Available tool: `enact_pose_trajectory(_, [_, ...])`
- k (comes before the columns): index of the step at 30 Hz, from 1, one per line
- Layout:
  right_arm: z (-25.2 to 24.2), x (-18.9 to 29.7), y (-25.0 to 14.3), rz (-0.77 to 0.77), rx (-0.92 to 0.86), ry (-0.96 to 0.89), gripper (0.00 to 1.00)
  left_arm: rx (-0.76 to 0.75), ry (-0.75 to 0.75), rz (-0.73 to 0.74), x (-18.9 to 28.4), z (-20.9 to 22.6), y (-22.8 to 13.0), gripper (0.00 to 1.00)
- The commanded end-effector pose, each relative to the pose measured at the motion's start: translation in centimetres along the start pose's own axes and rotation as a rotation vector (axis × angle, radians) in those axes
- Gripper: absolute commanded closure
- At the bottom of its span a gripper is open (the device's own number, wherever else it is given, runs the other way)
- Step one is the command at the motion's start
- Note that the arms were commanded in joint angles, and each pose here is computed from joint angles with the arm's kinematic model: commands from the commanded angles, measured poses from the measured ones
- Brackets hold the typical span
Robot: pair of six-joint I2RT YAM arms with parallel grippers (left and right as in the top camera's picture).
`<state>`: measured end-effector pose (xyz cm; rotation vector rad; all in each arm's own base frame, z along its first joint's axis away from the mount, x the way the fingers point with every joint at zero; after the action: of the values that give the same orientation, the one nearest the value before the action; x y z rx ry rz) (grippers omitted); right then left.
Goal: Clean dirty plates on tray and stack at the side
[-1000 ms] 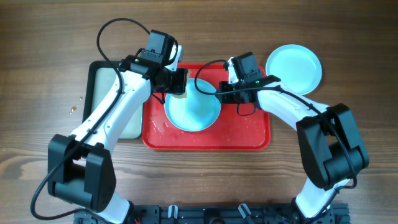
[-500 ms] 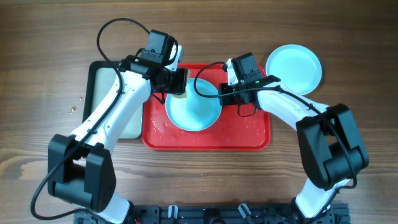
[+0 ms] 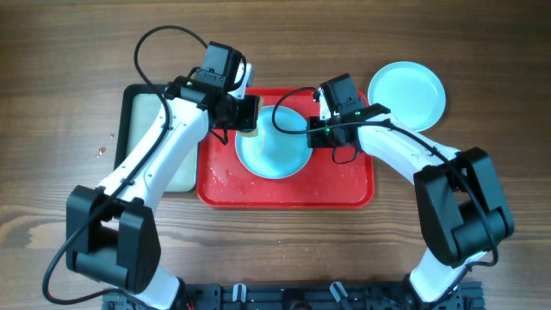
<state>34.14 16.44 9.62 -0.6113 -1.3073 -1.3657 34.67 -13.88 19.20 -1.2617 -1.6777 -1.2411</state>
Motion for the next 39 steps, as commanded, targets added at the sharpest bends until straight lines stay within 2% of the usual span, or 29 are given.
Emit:
enact_pose_trajectory(1, [0.3,1.1,1.0,-0.054,-0.002,-0.017,0.72,0.014,-0.017,0.006,-0.1,-0.4,0.1,0.96])
enact_pose_trajectory(6, [1.4,3.0,2.0,-0.094,0.068,0.045,0.58,0.105,-0.016,0.007,-0.1,-0.3,0.1,0.96])
enact_pose_trajectory(10, [1.5,3.9,1.8,-0.094,0.14,0.041,0.55,0.141,-0.007,0.025,-0.1,-0.2,-0.2,0.96])
enact_pose_trajectory(12, [1.4,3.9,1.4,-0.066,0.133,0.037,0.67,0.142,-0.005,0.03,-0.1,-0.2,-0.3,0.96])
enact_pose_trajectory(14, [1.2,3.9,1.1,-0.042,0.109,0.062,0.68,0.135,-0.005,0.03,-0.1,-0.2,-0.3,0.96])
enact_pose_trajectory(16, [0.6,4.2,0.9,-0.018,0.081,0.137,0.74,0.133,-0.005,0.029,-0.1,-0.2,-0.2,0.96])
enact_pose_trajectory(19, [-1.0,4.8,0.8,-0.01,0.078,0.183,0.75,0.13,-0.007,0.025,-0.1,-0.2,-0.2,0.96])
enact_pose_trajectory(20, [-1.1,4.9,0.8,-0.015,0.103,0.221,0.67,0.129,-0.009,0.023,-0.1,-0.3,-0.2,0.96])
enact_pose_trajectory(22, [-1.1,5.1,0.8,-0.018,0.109,0.265,0.66,0.124,-0.011,0.017,-0.1,-0.3,-0.1,0.96])
enact_pose_trajectory(23, [-1.1,5.0,0.7,-0.018,0.11,0.265,0.61,0.11,-0.014,0.013,-0.1,-0.3,0.0,0.96])
enact_pose_trajectory(24, [-1.1,4.9,0.5,-0.013,0.108,0.265,0.41,0.1,-0.014,0.012,-0.1,-0.3,0.0,0.96])
enact_pose_trajectory(25, [-1.1,4.8,0.4,-0.011,0.104,0.265,0.33,0.1,-0.015,0.012,-0.1,-0.3,0.0,0.96])
enact_pose_trajectory(26, [-1.2,4.8,0.4,-0.01,0.103,0.264,0.34,0.1,-0.015,0.012,-0.1,-0.3,0.0,0.96])
enact_pose_trajectory(28, [-1.3,4.7,0.4,-0.008,0.091,0.244,0.71,0.1,-0.015,0.011,-0.1,-0.3,0.0,0.96])
enact_pose_trajectory(29, [-1.5,4.6,0.3,-0.006,0.071,0.228,0.76,0.099,-0.015,0.01,-0.1,-0.3,0.1,0.96])
enact_pose_trajectory(33, [-2.0,3.7,-0.3,-0.018,0.018,0.19,0.79,0.099,-0.017,0.006,-0.1,-0.4,0.1,0.96])
enact_pose_trajectory(39, [-1.7,3.2,-0.6,-0.027,-0.008,0.196,0.77,0.072,-0.018,0.004,-0.1,-0.4,0.1,0.96])
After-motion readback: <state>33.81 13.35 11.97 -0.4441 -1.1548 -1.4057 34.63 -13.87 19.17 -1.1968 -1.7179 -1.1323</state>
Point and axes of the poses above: each gripper's point midway between its finger pads, its own x axis back along the fingers, its own z axis along the line the jaws close on, y = z × x, the point moved 9 cm from there along x, back along the fingers, and after that the axes turned 10 degrees about x, right-handed, at the moved point
